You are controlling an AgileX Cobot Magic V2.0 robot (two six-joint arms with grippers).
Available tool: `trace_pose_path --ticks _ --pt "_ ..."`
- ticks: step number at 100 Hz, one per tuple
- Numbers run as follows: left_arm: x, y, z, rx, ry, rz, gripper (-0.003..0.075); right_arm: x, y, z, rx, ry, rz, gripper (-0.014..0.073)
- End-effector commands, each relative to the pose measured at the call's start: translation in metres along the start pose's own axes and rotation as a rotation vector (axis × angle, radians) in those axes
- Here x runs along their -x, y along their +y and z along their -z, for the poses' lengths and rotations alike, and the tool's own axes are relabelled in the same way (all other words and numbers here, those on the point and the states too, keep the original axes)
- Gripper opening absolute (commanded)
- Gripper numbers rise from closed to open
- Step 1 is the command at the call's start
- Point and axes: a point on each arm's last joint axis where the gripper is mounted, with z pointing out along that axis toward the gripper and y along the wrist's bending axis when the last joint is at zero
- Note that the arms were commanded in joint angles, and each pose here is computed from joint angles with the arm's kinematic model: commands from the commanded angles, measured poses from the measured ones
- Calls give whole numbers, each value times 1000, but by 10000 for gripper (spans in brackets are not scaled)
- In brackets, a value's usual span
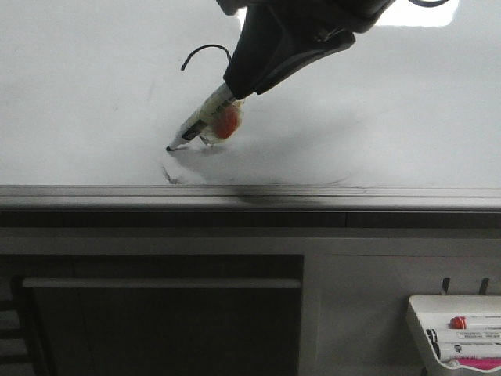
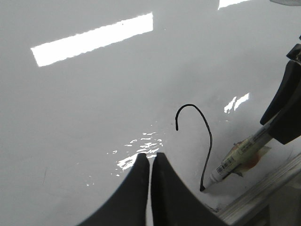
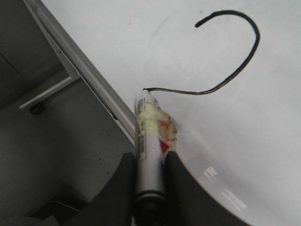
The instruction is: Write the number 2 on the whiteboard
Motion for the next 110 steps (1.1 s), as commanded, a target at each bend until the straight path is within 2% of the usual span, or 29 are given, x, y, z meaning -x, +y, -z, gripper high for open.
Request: trace_pose_path --ticks 1,20,29,38,47,57,66,79,84,110 --pt "15 3 -1 18 -99 19 -19 14 -13 18 -76 -92 11 -68" --pt "15 3 -1 18 -99 19 -19 -6 -30 49 -173 -21 -35 -66" --pt "15 3 -1 18 -99 19 -19 -15 -28 57 -175 -20 -42 -66" --pt "15 3 -1 11 -99 4 -19 -10 -21 63 -140 -49 -66 -68" --pt "12 -7 -4 -76 -74 -106 -19 -2 -8 67 -88 -58 -56 -71" --pt "7 -27 -9 -247 -74 -276 -12 8 13 68 -23 -69 45 -71" --pt "2 -40 -15 -337 -79 -289 78 13 32 69 30 -86 119 -71" --pt "-7 -42 -27 -325 -36 -177 309 16 50 68 93 -61 163 -71" --pt "-9 -43 -30 -330 -38 -163 363 16 56 66 111 -56 174 -71" --pt "-25 -50 -39 -393 34 -207 367 18 68 64 159 -73 166 -71"
